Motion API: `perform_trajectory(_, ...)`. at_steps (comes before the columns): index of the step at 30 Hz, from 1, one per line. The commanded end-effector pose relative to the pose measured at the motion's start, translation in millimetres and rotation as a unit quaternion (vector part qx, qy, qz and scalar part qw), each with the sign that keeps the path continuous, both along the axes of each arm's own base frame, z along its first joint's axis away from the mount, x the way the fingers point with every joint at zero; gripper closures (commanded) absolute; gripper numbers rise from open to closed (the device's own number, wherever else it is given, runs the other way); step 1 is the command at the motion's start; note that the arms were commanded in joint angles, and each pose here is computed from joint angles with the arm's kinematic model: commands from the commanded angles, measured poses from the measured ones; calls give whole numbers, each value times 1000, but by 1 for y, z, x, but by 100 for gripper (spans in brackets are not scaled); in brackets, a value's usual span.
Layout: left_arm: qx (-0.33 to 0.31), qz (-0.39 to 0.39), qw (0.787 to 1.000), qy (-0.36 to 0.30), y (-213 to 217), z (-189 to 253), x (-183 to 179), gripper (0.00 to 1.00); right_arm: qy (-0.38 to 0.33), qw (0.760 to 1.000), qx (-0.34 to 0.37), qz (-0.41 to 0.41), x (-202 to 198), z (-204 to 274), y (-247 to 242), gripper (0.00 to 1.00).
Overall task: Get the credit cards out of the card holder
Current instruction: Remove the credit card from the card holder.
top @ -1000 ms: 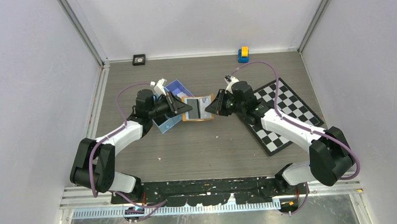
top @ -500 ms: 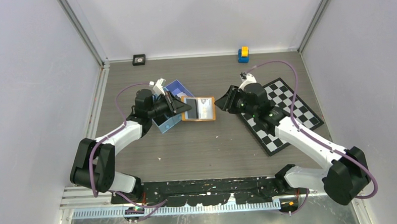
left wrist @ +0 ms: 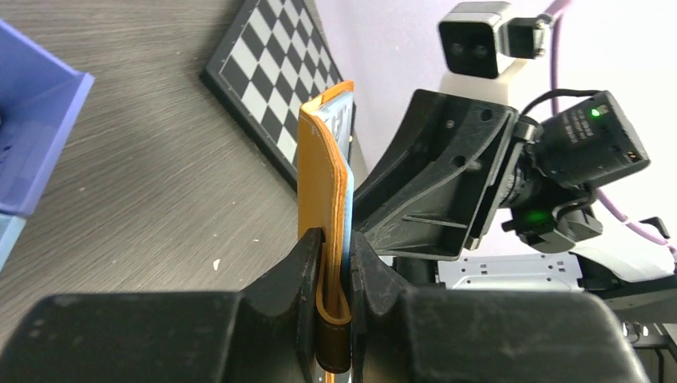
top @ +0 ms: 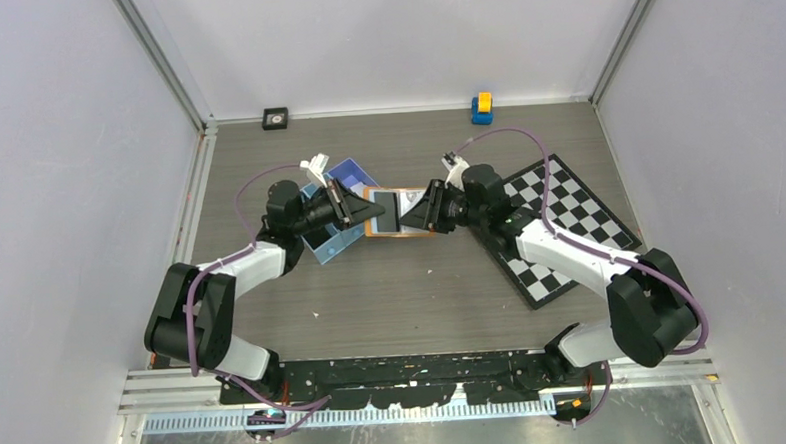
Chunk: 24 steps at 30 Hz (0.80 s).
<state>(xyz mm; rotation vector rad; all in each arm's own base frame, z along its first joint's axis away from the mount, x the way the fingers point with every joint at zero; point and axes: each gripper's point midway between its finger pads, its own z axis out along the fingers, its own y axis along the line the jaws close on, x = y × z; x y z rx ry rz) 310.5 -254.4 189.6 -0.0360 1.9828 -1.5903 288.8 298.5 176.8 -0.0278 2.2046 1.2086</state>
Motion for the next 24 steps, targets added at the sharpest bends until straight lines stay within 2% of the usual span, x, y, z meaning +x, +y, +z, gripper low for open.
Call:
perform_trajectory(1,-46,-26,996,-65,-3,38,-8,100,-29,997,63,24,6,38,12,69)
perform_trajectory(5,-54,-33,996,-68,-3,45,-11,100,-18,995,91,25,8,39,11,66)
perform_trajectory(20,-105,-63,989,-80,-5,72,-25,100,-15,985,159,58,4,53,17,65)
perform_trajectory(24,-104,-60,990,-76,-6,68,-23,100,-30,981,180,67,-1,63,16,70)
